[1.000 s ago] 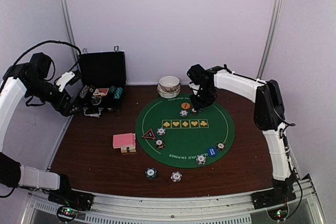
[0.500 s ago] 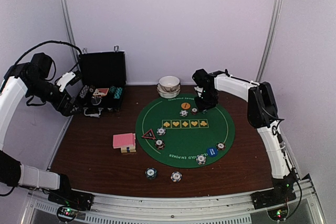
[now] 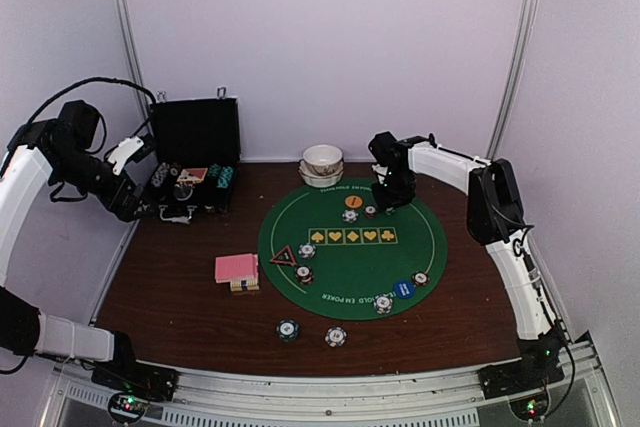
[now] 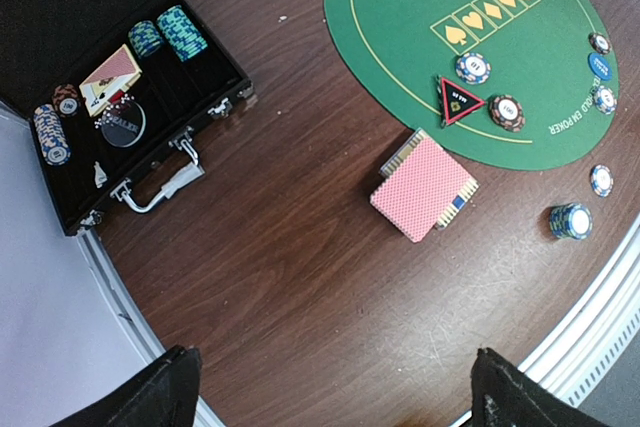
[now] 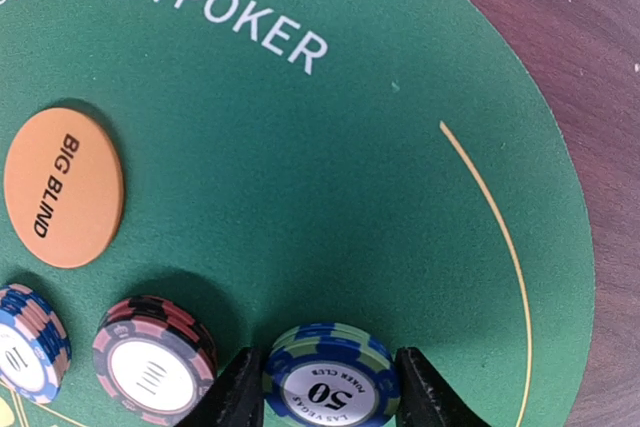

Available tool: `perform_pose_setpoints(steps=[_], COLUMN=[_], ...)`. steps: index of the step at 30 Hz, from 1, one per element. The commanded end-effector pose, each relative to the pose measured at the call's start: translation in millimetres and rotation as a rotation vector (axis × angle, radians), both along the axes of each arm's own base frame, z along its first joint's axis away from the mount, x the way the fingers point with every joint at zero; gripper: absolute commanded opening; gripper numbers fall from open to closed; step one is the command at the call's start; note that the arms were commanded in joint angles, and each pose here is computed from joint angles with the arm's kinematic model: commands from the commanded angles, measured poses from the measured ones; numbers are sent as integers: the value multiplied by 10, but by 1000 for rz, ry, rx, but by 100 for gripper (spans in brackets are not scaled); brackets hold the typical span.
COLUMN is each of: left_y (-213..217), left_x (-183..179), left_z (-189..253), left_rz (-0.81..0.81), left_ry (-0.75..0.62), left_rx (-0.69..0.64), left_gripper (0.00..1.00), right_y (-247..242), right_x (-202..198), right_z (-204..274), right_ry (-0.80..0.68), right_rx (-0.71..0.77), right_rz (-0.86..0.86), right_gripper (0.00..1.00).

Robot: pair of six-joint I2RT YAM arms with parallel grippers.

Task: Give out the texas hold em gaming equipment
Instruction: Place the poker chips pile in the big blind area.

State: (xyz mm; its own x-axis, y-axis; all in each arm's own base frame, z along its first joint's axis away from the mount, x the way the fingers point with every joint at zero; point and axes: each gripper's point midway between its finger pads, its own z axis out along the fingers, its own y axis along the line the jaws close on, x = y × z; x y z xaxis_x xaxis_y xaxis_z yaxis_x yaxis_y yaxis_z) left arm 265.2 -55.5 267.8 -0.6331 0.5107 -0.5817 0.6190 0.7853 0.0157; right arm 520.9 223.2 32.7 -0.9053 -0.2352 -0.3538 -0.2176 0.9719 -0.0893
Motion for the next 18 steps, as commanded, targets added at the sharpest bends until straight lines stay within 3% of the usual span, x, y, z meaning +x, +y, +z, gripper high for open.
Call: perform_pose_setpoints(steps=[1,6,12,18], left_y=[16,0,2,16], left_x=[51,47,41,41], left_z=[92,107,118,113], left_rz=[1,-1,2,6], left_ry=[-30,-32,-36,-36], left_rx=[2,-7,-9,-1], left_gripper=[98,98,98,98], right_y=[-37,-12,84,420], right_x=[33,73,25,-437], right_z=[-6,300,864,1409], right_ry=[-2,-53,-130,-208], right_rx=[5,34,98,141], right_rz=[-22,-22,-5,97], right_gripper=[48,58,60,72])
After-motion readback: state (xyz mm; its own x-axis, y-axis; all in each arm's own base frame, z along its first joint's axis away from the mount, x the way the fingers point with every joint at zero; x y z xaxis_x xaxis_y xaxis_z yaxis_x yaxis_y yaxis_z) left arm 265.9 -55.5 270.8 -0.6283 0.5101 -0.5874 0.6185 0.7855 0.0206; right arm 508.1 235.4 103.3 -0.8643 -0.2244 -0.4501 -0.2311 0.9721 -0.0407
